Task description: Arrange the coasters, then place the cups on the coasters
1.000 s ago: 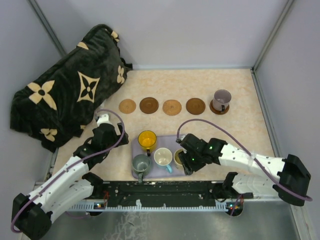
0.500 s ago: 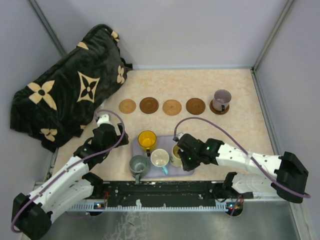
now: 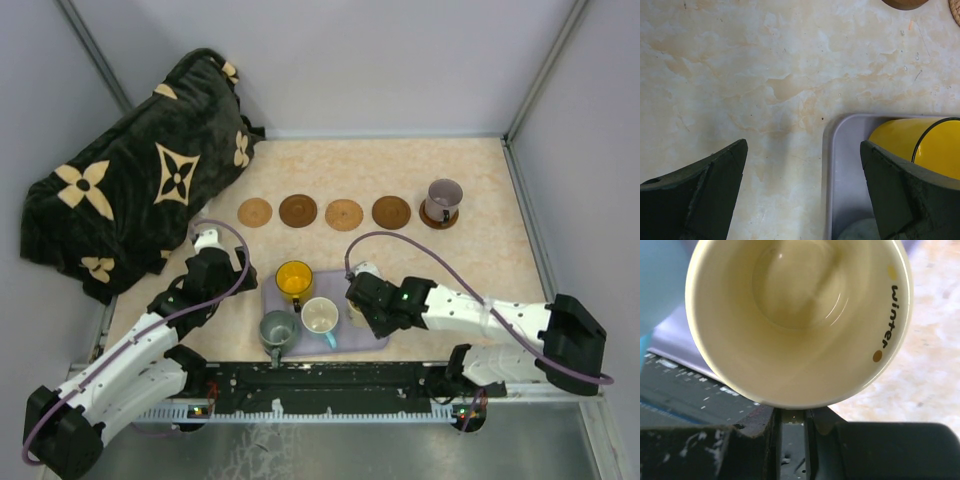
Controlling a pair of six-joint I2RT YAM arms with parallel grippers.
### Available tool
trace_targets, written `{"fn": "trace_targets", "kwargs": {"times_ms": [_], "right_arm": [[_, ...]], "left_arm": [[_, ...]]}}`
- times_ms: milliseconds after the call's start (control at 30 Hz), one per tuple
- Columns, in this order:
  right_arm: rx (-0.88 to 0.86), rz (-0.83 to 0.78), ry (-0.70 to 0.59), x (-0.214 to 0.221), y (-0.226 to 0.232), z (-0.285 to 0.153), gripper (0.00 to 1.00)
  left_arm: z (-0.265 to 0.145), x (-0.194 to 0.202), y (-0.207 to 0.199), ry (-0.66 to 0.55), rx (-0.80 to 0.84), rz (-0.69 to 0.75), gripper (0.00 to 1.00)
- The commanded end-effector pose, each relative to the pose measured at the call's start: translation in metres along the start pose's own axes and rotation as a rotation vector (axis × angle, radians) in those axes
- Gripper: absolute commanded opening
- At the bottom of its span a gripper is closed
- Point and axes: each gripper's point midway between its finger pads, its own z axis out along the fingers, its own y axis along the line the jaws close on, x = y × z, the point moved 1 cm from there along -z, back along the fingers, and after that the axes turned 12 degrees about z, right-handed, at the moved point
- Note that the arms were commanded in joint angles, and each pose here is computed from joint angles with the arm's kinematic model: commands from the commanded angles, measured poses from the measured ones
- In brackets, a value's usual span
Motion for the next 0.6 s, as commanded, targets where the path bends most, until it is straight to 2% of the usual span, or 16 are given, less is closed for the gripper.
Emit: {"fn": "trace_targets", "kwargs": {"times_ms": [0,300,400,567], "right_arm": [[0.157,0.031,-0.163,-0.036,-0.019,-0.014,0.0],[0.212,0.097,-0.372,-0.086,-0.019,-0.041,0.0],[0.298,0.107,-0.449,-0.108,-0.026,-0.051,0.0],[0.4,0.128,-0.478,-0.151,-0.03,-0.049,0.0]], "left_arm": [[0.001,-0.002,-0.004,-0.017,0.015,-0.012,1.0],[0.001,-0.006,-0.004,-0.028,0.017,-0.006,1.0],[0.003,-0.007,-0.006,-0.032,0.019,-0.005,1.0],[0.007,-0.009,-0.013,-0.028,0.045,0.0,1.0]]}}
